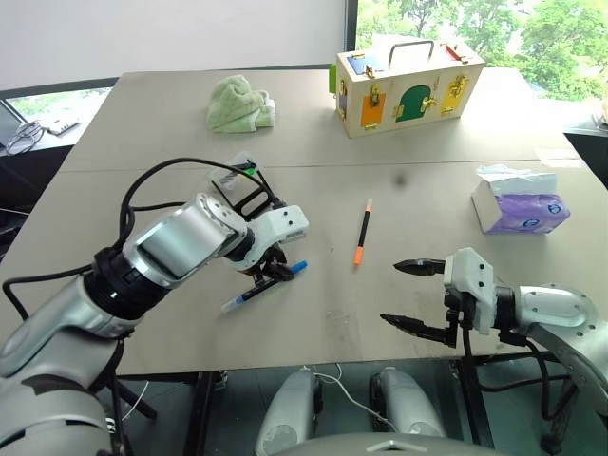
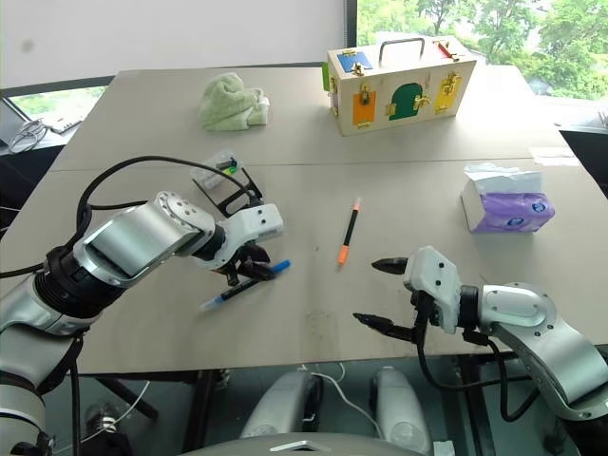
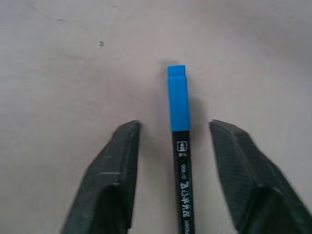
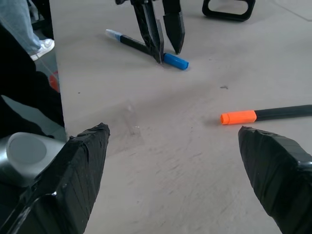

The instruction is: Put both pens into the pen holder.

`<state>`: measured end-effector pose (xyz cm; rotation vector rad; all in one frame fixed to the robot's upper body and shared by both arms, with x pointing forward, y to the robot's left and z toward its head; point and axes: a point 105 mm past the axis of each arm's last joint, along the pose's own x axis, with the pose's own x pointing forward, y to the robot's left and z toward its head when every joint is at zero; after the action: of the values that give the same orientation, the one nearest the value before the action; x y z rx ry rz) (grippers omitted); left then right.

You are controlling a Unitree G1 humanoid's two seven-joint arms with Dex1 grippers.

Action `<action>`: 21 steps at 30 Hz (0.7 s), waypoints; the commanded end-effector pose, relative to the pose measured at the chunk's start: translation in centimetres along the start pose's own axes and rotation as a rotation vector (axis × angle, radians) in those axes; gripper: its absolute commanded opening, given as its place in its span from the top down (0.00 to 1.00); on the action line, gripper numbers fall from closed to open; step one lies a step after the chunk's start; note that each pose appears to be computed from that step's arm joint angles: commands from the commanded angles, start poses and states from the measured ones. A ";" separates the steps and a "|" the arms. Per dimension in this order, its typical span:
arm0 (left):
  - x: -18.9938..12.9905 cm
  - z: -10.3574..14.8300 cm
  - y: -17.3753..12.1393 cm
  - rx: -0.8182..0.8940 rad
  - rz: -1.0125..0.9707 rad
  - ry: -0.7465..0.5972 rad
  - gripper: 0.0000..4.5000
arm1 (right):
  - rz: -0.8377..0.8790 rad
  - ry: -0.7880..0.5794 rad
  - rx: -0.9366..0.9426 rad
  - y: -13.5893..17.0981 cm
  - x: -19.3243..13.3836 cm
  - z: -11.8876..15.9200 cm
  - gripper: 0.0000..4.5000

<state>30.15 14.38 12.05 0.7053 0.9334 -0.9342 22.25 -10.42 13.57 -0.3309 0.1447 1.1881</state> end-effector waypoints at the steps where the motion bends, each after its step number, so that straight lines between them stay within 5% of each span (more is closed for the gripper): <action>1: 1.5 -0.8 -1.9 0.042 -0.116 0.049 0.93 | -0.050 -0.030 -0.049 0.1 -0.5 1.4 0.00; 5: 0.6 0.5 -2.6 0.023 -0.184 -0.047 0.98 | -0.073 -0.017 -0.051 0.1 -0.5 1.2 0.00; 11: -8.4 7.3 1.5 -0.299 -0.180 -0.603 0.98 | -0.102 -0.086 -0.061 -0.5 -0.9 2.8 0.00; 15: -15.5 11.0 6.0 -0.236 0.218 -1.117 0.98 | -0.168 -0.249 -0.085 -2.2 -1.0 6.0 0.00; 18: -18.3 11.6 6.9 -0.100 0.560 -1.283 0.98 | -0.171 -0.319 -0.084 -3.3 -1.0 7.9 0.00; 21: -18.3 11.4 6.0 0.095 0.744 -1.292 0.98 | -0.156 -0.336 -0.086 -3.9 -1.0 8.8 0.00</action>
<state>35.98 14.41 31.78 0.2020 -0.3375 -0.5844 24.95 -9.45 21.93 -0.2166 -0.1963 1.0838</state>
